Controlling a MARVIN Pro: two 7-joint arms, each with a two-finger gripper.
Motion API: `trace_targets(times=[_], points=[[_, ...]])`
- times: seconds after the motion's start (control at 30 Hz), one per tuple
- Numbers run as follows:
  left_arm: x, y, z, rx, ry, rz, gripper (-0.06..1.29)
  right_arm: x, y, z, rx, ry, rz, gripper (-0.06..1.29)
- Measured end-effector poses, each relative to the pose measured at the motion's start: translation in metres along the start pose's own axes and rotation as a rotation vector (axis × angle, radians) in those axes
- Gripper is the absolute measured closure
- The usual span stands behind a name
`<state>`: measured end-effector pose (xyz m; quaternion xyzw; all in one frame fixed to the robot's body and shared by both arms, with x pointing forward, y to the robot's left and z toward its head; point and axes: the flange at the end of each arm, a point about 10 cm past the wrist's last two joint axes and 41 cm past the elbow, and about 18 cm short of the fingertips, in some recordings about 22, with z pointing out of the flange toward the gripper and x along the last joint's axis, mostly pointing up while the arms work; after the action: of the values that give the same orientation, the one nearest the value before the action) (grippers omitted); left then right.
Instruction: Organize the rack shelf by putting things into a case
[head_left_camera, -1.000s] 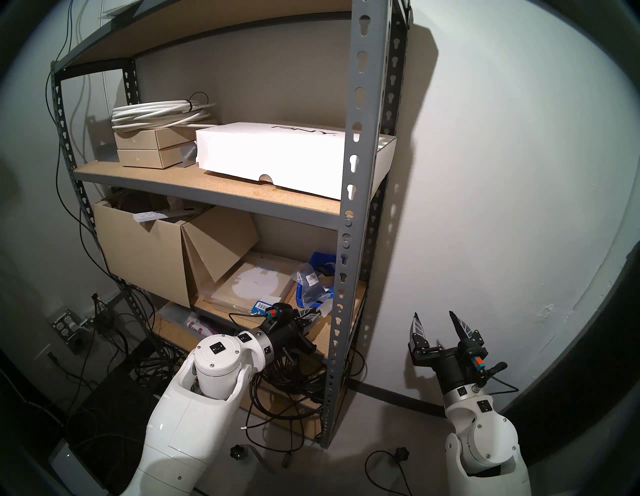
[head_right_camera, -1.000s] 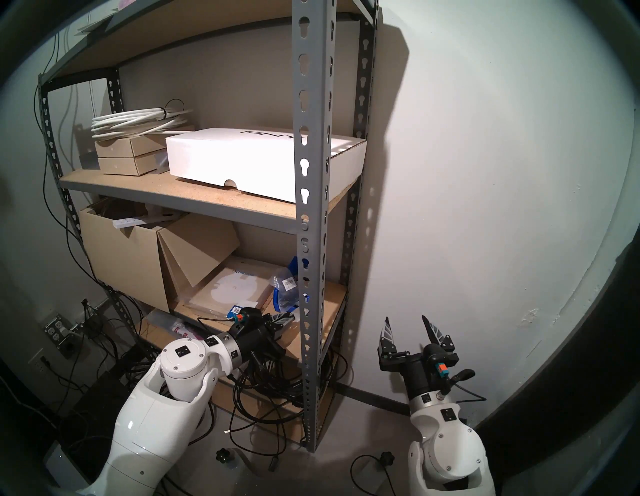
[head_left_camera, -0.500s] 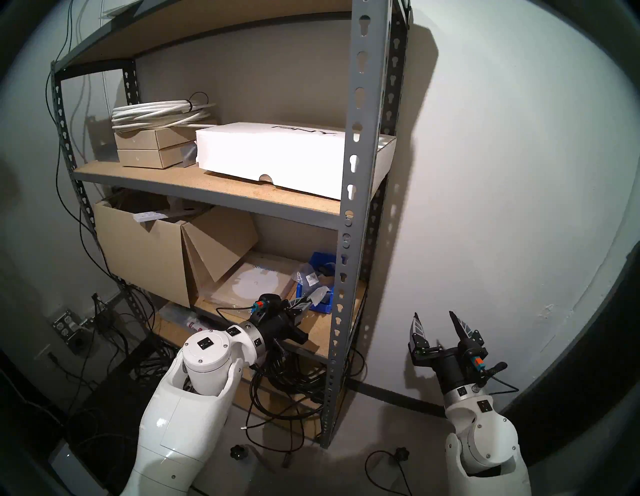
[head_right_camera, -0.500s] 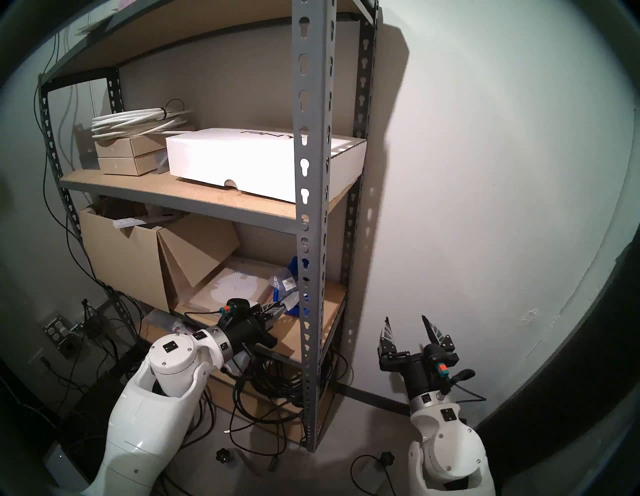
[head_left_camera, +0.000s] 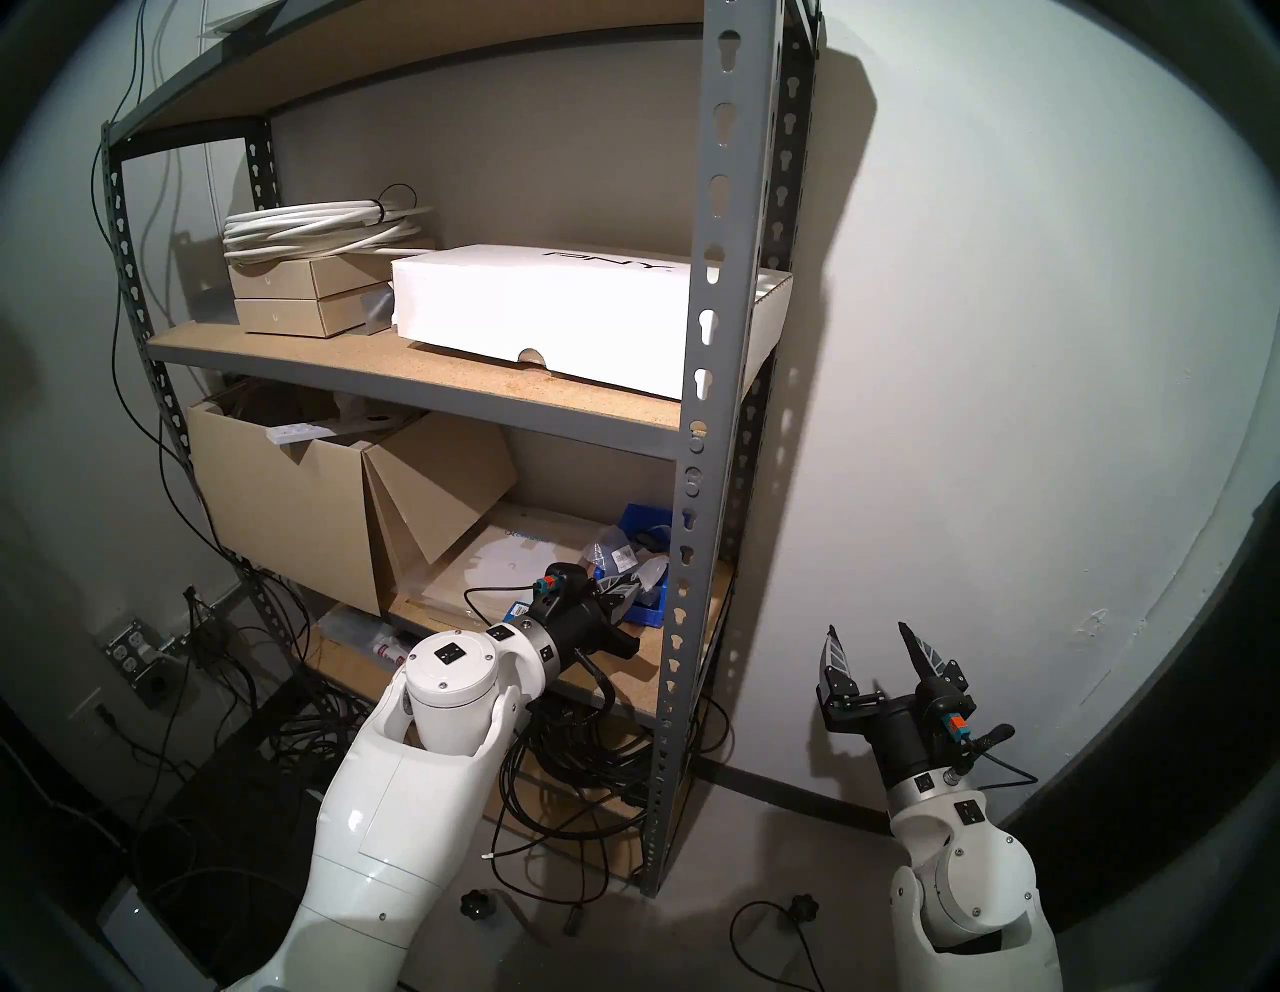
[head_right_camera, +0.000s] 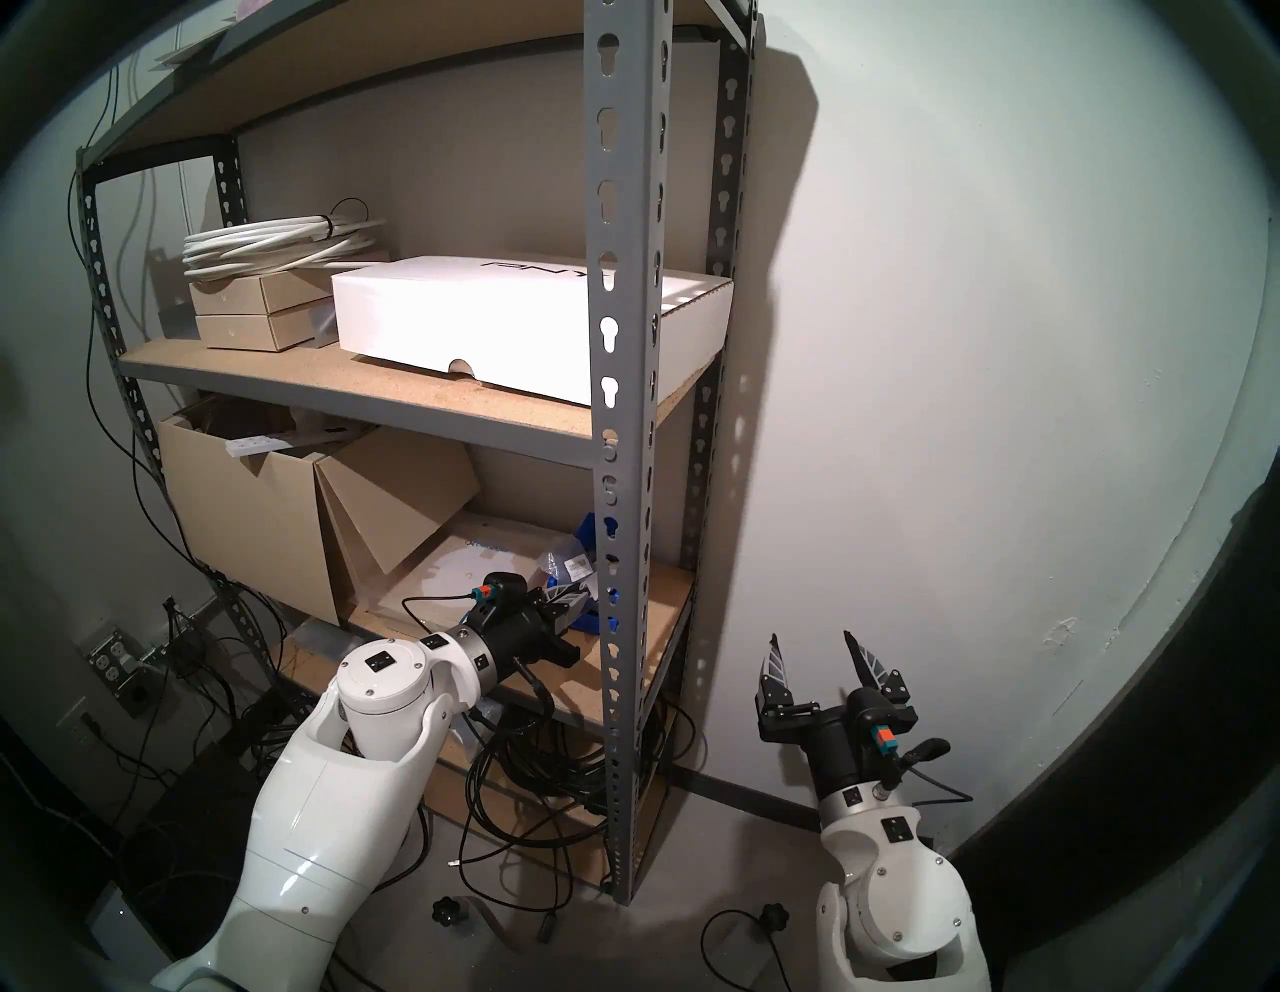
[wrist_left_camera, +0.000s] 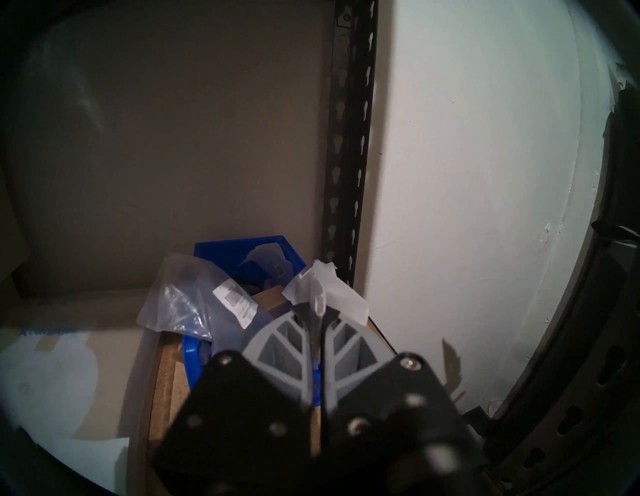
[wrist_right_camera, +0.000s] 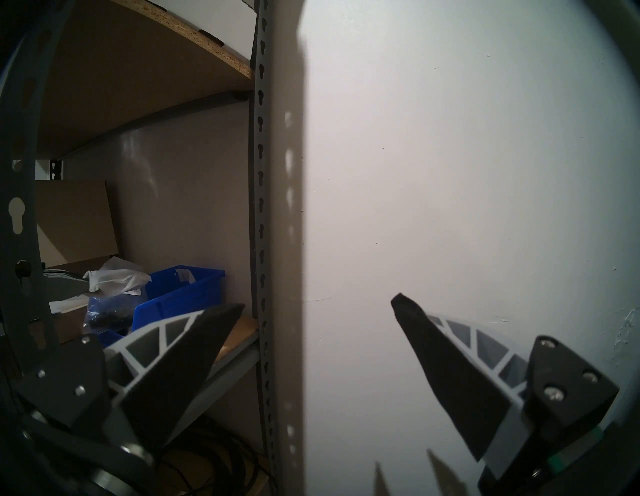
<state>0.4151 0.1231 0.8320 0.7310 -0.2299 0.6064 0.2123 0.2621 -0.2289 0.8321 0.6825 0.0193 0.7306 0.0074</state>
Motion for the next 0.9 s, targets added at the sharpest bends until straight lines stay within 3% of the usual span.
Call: trace_targets(times=[0.27, 0.73, 0.9], points=[[0.006, -0.007, 0.02, 0.036, 0.002, 0.016, 1.2, 0.0, 0.0, 0.0, 0.0, 0.0, 0.0, -0.02], [0.014, -0.012, 0.03, 0.056, 0.016, 0.029, 1.18, 0.0, 0.0, 0.0, 0.0, 0.0, 0.0, -0.02], [0.015, -0.012, 0.028, 0.046, 0.022, 0.024, 1.05, 0.0, 0.0, 0.0, 0.0, 0.0, 0.0, -0.02]])
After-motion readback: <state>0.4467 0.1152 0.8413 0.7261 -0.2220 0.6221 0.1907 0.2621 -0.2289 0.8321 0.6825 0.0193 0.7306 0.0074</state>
